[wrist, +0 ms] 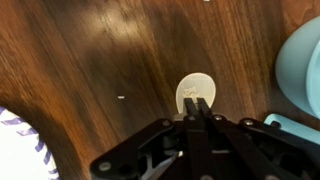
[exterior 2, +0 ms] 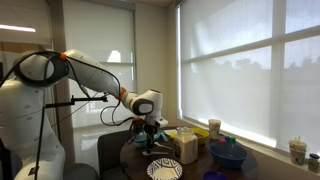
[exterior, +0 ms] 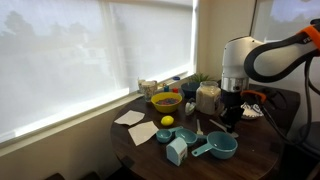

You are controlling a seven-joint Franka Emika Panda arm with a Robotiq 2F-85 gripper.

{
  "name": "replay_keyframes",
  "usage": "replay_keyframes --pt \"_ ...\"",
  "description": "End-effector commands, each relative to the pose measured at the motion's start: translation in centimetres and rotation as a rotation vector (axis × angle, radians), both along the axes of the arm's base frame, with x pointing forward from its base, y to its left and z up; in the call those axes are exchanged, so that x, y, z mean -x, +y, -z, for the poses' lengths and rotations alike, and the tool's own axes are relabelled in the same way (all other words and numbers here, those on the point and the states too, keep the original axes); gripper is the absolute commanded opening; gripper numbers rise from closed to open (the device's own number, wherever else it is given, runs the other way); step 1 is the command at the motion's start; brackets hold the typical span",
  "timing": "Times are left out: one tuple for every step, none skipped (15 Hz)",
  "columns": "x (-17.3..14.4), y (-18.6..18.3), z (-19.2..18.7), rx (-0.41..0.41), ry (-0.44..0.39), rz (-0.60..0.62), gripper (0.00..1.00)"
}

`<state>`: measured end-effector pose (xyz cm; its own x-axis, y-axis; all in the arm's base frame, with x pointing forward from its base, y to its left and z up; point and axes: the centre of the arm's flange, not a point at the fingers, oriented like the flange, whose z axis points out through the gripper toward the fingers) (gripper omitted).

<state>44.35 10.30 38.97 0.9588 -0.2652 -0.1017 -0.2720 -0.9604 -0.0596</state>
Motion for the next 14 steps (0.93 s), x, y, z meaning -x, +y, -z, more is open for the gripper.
replay_keyframes --pt "0.9 0.2 -0.4 -0.029 -0.025 0.029 0.31" --pt "0.9 0.1 -0.5 -0.03 -0.027 0.039 0.32" --pt "0.9 0.1 -0.6 -0.039 -0.031 0.038 0.38" --pt "0.9 0.1 -0.7 -0.039 -0.034 0.041 0.44" --pt "0.8 0.1 -0.8 -0.041 -0.036 0.042 0.52" --pt "0.8 0.1 -0.8 -0.039 -0.037 0.043 0.58" --pt "0.8 0.1 -0.9 -0.037 -0.039 0.043 0.64" --pt "0.8 0.1 -1.1 -0.03 -0.045 0.043 0.72" --pt "0.9 0.0 -1.1 -0.024 -0.049 0.045 0.79" --pt "0.8 -0.2 -1.1 -0.014 -0.047 0.055 0.87" --pt "0.7 -0.4 -1.0 -0.01 -0.048 0.062 0.93" --pt "0.6 -0.6 -0.9 0.001 -0.041 0.073 0.98" --pt "0.3 -0.7 -0.7 -0.002 -0.044 0.079 1.0" --pt "0.1 -0.8 -0.6 -0.011 -0.043 0.089 1.0"
